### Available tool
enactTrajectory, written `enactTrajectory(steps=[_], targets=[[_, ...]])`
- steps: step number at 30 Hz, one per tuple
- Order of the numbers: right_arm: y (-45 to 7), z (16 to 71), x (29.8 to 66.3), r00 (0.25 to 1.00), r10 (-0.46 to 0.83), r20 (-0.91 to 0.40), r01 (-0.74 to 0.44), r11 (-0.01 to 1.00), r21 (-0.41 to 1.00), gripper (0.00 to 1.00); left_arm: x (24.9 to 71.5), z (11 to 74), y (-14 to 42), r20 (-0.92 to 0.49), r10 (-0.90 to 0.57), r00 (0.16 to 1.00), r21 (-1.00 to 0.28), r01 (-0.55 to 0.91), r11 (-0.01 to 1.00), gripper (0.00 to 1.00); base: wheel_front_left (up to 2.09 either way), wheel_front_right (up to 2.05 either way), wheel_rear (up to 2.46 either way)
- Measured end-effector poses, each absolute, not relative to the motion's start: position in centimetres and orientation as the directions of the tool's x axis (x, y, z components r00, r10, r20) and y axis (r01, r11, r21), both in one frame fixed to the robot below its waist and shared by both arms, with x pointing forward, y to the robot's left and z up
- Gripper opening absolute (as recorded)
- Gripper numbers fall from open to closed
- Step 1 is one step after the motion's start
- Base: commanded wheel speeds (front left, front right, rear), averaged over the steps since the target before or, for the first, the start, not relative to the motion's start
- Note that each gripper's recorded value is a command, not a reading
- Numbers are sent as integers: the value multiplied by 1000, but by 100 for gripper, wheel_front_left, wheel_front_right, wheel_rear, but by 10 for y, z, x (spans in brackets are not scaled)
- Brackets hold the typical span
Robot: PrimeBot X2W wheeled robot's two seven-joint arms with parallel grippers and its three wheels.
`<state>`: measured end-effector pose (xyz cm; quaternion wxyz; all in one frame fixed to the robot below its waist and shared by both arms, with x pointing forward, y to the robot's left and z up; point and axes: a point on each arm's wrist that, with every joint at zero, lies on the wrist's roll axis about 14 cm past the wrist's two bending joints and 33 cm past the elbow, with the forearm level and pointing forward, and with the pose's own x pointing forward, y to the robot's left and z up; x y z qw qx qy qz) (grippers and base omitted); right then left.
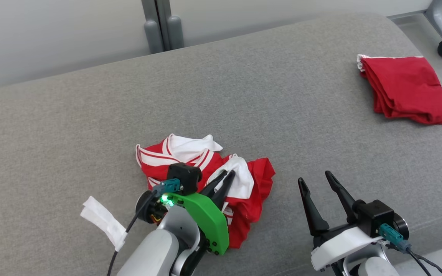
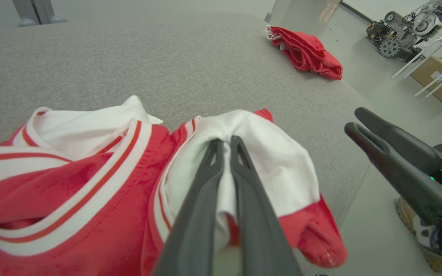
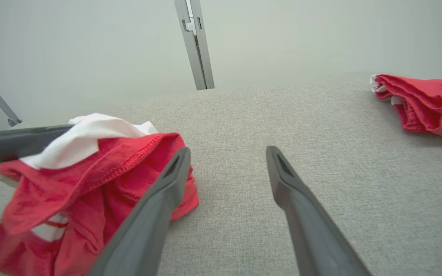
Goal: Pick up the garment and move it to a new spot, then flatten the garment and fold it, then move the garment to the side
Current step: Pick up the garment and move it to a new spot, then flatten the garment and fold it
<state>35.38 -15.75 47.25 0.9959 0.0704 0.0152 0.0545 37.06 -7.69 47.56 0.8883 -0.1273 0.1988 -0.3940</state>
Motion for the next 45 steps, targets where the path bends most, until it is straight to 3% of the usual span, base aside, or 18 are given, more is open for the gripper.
enactTrajectory(steps=[1, 5, 13, 30, 45], targets=[[-161, 471, 353, 995, 101, -27, -96, 985, 141, 100, 370, 471, -80, -253, -754, 606, -387, 651, 653, 100, 0, 0, 0], [-168, 469, 350, 997, 75, -35, -70, 988, 139, 100, 366, 470, -92, -218, -767, 603, -424, 649, 631, 100, 0, 0, 0], [-175, 477, 351, 998, 56, -11, -54, 990, 133, 100, 374, 501, -76, -47, -670, 741, -426, 592, 684, 100, 0, 0, 0], [-175, 477, 342, 998, 67, -5, -66, 992, 105, 100, 341, 478, 61, -47, -264, 963, -282, 241, 929, 100, 0, 0, 0], [-171, 473, 332, 996, 89, -15, -88, 992, 89, 100, 292, 466, 142, -70, -23, 997, -220, 7, 976, 100, 0, 0, 0]])
